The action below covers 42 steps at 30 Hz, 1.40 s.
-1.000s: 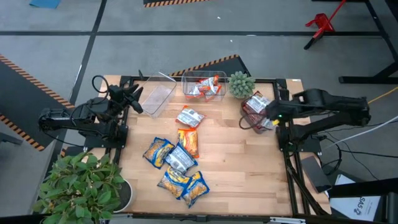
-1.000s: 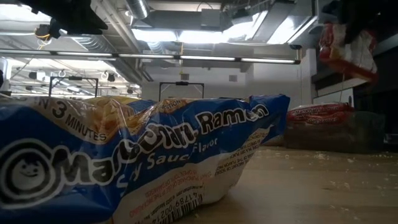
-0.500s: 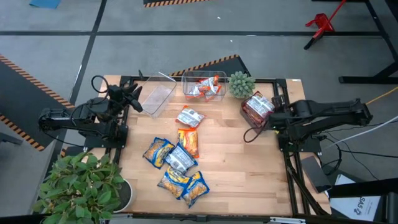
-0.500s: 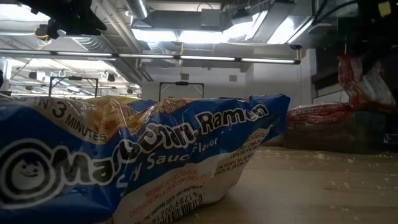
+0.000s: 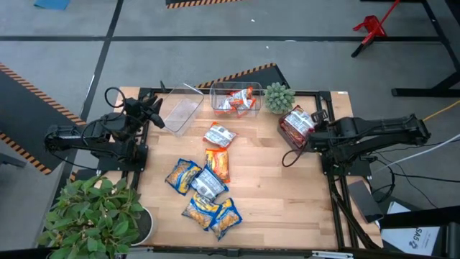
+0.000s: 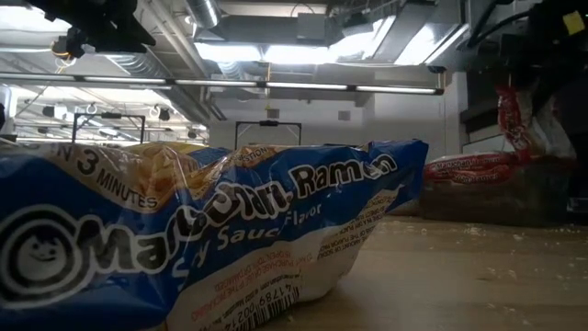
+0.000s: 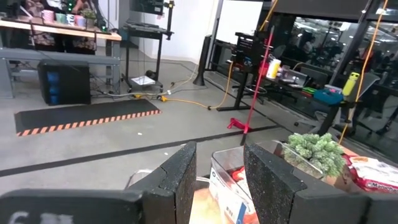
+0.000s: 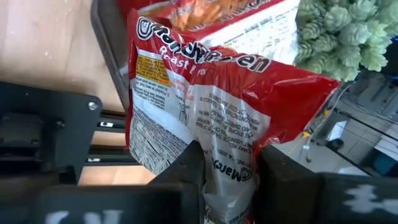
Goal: Sort Maruchan noodles
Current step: Put the red noodle pack into the transparent black bin
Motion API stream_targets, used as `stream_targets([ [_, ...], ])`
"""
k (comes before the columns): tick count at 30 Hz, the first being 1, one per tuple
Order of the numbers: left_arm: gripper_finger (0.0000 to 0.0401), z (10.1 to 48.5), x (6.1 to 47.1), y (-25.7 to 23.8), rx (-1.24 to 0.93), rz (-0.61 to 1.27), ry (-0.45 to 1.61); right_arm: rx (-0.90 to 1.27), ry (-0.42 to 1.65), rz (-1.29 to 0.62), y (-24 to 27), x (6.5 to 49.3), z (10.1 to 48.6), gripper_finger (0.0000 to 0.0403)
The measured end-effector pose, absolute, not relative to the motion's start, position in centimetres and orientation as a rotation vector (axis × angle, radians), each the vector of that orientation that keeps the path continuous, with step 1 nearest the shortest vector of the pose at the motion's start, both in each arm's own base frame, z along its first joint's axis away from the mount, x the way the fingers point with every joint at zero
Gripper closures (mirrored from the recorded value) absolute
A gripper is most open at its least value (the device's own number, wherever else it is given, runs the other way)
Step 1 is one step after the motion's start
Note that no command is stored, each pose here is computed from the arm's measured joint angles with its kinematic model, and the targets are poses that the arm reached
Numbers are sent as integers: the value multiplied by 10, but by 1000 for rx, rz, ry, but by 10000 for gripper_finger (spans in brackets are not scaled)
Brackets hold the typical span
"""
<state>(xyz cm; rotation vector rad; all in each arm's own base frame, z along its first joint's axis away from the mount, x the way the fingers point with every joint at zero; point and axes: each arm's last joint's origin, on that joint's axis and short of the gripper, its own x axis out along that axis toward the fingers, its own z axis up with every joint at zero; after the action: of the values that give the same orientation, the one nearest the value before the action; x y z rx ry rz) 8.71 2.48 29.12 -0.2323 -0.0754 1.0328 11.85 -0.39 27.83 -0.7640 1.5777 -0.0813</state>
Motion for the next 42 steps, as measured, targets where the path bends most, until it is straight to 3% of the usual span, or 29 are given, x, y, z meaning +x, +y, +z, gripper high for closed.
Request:
stream_targets([
  [12, 274, 291, 87, 25, -229, 1034, -73, -875, 1511, 37, -3, 127, 278, 337],
  [22, 274, 290, 87, 25, -248, 1036, -73, -919, 1607, 46, -4, 123, 242, 336],
  [34, 274, 290, 87, 25, -251, 1035, -75, -771, 1558, 105, 0, 126, 239, 334],
  [42, 274, 290, 87, 25, -250, 1035, -75, -658, 1551, 46, 1, 126, 238, 266],
])
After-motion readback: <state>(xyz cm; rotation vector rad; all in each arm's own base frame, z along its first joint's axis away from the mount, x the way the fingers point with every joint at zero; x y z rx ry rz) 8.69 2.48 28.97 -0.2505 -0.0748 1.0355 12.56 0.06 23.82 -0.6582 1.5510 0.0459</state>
